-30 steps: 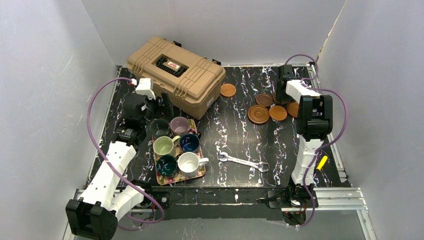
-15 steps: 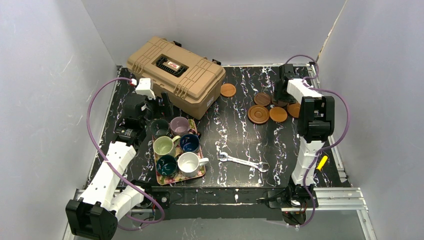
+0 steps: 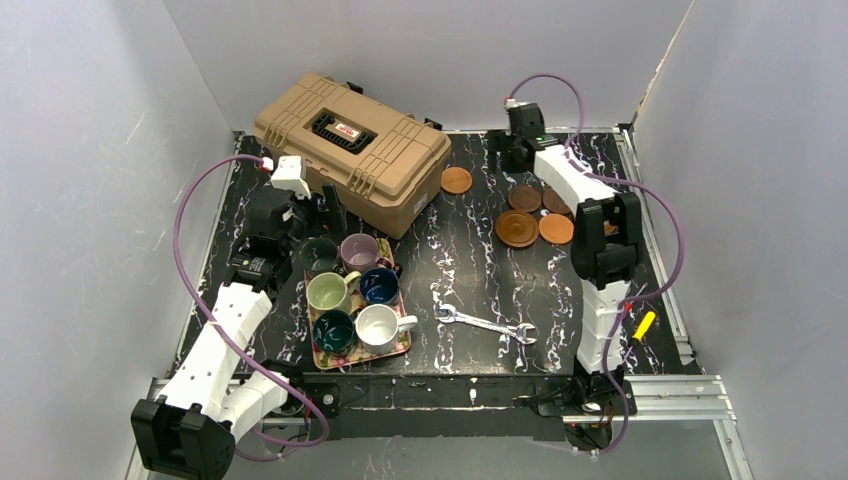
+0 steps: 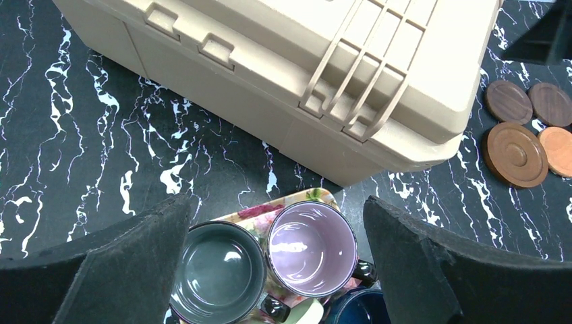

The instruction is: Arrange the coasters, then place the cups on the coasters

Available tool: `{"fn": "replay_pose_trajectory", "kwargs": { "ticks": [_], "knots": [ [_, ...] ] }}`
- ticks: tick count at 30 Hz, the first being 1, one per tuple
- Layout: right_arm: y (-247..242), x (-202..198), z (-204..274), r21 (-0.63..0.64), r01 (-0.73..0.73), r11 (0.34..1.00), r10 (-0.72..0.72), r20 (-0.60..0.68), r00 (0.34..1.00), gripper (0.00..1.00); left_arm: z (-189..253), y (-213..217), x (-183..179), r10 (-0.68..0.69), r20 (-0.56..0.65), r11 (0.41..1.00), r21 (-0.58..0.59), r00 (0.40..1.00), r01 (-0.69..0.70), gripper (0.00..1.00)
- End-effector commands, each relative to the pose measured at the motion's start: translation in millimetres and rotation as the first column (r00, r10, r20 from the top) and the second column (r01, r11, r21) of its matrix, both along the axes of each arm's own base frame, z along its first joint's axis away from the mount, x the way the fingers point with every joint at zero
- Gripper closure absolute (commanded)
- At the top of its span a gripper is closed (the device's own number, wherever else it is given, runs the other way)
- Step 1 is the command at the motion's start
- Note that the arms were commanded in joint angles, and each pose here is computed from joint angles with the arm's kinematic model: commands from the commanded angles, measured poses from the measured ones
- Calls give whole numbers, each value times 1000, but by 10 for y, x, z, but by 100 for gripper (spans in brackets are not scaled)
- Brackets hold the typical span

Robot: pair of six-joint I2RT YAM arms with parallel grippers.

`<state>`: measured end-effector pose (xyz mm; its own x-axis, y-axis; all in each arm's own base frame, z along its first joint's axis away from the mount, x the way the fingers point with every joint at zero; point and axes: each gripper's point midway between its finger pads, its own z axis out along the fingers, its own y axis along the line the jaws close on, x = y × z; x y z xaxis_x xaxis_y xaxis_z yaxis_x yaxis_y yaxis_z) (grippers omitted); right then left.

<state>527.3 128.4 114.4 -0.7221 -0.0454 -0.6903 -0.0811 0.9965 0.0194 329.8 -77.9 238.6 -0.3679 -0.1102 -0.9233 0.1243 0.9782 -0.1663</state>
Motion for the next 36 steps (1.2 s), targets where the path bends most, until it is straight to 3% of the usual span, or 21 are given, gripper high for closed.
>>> {"fn": "replay_pose_trajectory", "kwargs": {
  "ticks": [1, 8, 22, 29, 36],
  "knots": [
    [556, 285, 82, 55, -119, 991, 114, 95, 989, 12, 207, -35, -12, -14, 38, 1000, -11, 999, 14, 2],
    [1039, 477, -161, 79, -188, 979, 179, 109, 978, 11, 214, -52, -18, -19, 40, 1000, -10, 999, 20, 2],
    [1498, 447, -567, 152, -306, 940, 296, 87, 951, 23, 206, -63, -21, -23, 38, 1000, -6, 999, 24, 2],
    [1191, 484, -718, -6, -166, 986, 166, 51, 985, 31, 191, -68, -15, -25, 34, 1000, -3, 999, 26, 2],
    [776, 316, -830, -182, -84, 980, 84, -10, 996, 35, 194, -68, -18, -25, 35, 1000, -3, 999, 25, 2]
  ]
}}
